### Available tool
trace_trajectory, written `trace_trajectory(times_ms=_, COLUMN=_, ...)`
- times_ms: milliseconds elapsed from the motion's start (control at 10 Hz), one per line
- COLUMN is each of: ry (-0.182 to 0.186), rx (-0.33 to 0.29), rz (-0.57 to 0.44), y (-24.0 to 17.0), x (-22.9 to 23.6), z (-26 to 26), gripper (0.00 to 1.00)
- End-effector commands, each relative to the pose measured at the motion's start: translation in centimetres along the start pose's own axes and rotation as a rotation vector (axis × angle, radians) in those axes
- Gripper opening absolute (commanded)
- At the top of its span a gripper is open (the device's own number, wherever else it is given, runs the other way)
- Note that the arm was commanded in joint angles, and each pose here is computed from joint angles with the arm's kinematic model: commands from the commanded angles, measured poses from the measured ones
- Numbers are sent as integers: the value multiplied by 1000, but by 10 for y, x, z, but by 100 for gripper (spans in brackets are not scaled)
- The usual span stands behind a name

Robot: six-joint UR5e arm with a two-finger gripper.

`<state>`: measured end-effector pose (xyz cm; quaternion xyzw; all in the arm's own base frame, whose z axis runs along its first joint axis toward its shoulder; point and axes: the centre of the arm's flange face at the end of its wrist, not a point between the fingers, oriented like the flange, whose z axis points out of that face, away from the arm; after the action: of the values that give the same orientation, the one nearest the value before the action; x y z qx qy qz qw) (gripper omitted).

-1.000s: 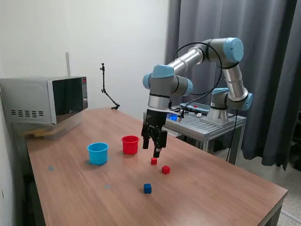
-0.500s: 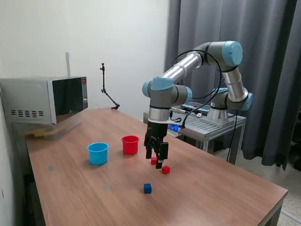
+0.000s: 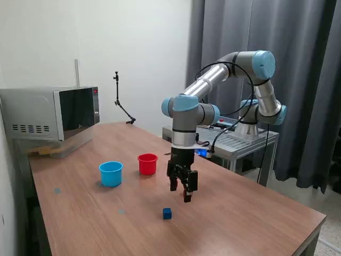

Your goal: Place red objects in the red bin, and blue objects in the blue bin.

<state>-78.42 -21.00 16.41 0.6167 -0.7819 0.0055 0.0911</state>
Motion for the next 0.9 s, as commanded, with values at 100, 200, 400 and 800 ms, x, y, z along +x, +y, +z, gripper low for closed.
trace_trajectory(times_ms=100, ry=-1, rx=-7, rz=-25, y=7, x=4, z=8, gripper=100)
trace_trajectory(times_ms=200, ry=-10, rx=-4, rz=-25, y=8, x=3, z=11, gripper=100)
trace_trajectory(times_ms=400, ry=-17, rx=-1, rz=-23, y=11, x=2, z=21, gripper=100)
trace_trajectory(times_ms=800, ry=-58, rx=8, rz=7, y=21, x=-3, z=40, gripper=100)
